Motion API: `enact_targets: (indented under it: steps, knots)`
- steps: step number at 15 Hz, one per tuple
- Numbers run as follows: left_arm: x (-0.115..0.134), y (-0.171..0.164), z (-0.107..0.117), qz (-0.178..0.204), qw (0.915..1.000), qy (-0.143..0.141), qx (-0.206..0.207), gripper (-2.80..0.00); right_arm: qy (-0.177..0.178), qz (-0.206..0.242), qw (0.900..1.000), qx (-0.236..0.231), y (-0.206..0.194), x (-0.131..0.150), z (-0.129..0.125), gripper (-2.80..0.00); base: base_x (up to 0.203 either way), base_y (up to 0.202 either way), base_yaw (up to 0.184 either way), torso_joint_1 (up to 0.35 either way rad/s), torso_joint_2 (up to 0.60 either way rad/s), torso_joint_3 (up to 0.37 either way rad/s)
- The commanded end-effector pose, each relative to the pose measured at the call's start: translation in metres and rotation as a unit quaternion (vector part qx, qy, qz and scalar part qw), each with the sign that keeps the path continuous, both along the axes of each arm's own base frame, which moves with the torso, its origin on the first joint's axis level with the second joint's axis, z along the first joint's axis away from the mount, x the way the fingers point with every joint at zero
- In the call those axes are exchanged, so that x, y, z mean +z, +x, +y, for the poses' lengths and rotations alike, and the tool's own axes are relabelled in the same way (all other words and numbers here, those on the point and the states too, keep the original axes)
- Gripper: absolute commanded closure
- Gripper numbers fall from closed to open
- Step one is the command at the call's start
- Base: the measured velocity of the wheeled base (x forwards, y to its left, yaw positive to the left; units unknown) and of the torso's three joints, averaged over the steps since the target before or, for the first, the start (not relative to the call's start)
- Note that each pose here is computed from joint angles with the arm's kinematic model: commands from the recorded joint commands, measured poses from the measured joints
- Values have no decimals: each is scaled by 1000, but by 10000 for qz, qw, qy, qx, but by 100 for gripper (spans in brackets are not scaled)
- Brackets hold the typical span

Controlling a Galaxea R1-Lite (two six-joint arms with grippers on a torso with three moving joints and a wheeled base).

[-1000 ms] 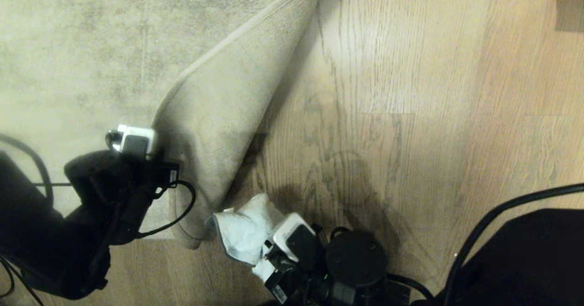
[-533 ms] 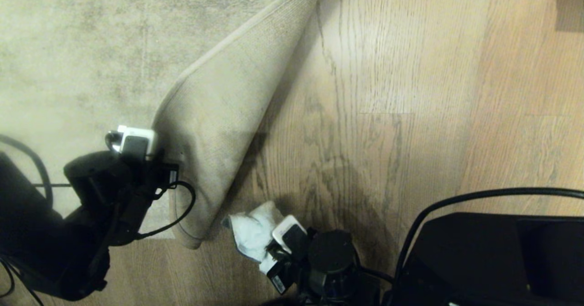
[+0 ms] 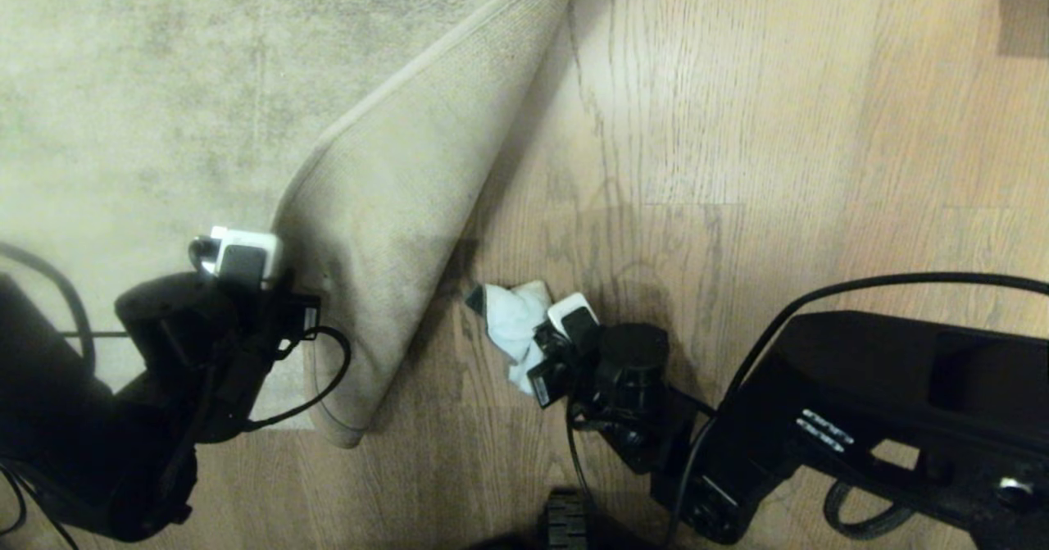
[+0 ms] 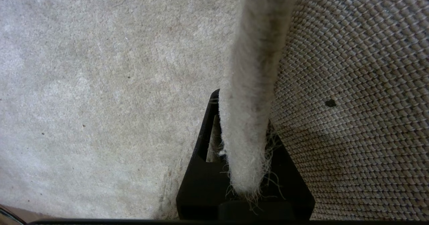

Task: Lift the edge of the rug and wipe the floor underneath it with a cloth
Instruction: Wipe the floor under the carpet with a rag

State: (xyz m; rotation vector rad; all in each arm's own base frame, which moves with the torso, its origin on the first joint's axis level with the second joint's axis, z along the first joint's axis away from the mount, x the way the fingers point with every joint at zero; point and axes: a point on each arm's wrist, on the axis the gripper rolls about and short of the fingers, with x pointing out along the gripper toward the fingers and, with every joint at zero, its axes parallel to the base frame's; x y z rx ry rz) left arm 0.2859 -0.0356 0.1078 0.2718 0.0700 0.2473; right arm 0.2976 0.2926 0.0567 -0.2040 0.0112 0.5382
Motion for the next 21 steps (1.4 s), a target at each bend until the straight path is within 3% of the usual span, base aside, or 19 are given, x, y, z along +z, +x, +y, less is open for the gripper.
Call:
enact_targets:
  steps: [1,11,18,21]
  knots:
    - [0,0,0,-29,10000,2,13,0,210,-346,9989,-234,16,27,-11,0,0,0,0,0,0,0]
    - [1,-1,0,-38,10000,0,13,0,623,-1067,9909,-536,3,131,-53,0,0,0,0,0,0,0]
    - [3,-1,0,-76,10000,-5,13,0,802,-1544,9785,-1109,-16,205,-117,0,0,0,0,0,0,0]
    - [3,0,0,-303,9995,-21,15,0,832,-1678,9721,-1415,-23,225,-145,0,0,0,0,0,0,0]
